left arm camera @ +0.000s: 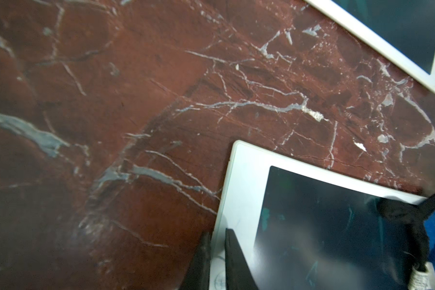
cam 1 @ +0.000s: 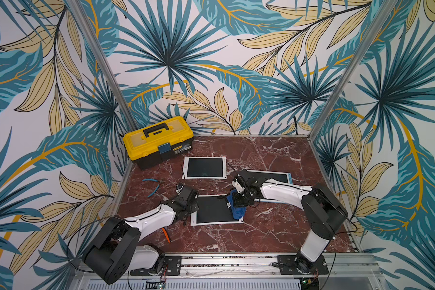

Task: Wipe the drawing tablet
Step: Wipe the dirt from the drawing tablet.

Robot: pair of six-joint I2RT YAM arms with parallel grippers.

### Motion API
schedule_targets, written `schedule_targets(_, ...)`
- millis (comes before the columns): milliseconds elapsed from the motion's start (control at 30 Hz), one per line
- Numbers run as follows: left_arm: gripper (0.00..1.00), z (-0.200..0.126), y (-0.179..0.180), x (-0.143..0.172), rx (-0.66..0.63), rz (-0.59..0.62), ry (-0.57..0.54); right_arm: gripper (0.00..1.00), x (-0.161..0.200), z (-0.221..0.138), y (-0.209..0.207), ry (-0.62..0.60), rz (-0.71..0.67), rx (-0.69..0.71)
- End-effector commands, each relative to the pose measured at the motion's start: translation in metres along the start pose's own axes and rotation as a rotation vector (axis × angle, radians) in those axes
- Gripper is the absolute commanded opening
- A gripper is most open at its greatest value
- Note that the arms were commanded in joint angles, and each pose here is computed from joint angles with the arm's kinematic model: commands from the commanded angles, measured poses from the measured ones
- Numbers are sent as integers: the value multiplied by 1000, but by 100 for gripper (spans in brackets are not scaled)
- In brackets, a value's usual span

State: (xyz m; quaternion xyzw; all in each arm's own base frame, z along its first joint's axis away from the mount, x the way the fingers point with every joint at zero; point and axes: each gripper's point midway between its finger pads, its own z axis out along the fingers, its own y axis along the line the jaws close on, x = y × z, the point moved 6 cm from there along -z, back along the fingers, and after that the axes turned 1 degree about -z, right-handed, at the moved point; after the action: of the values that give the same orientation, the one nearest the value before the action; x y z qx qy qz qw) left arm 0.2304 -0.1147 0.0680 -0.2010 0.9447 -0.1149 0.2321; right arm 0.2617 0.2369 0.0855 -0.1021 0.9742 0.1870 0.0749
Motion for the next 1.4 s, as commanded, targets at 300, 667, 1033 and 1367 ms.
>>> schedule_targets(300, 14, 11, 32, 38, -128, 35, 190, 3, 61, -2, -6, 92, 11, -10)
schedule_targets(667, 14, 11, 31, 38, -127, 36, 190, 3, 67, 20, 41, 120, -58, -50)
schedule_targets(1033, 14, 11, 33, 39, -131, 34, 192, 3, 44, 44, 121, 116, -63, -270)
schedule_targets(1367, 14, 12, 33, 39, -133, 36, 194, 3, 29, 77, 174, 124, -28, -380)
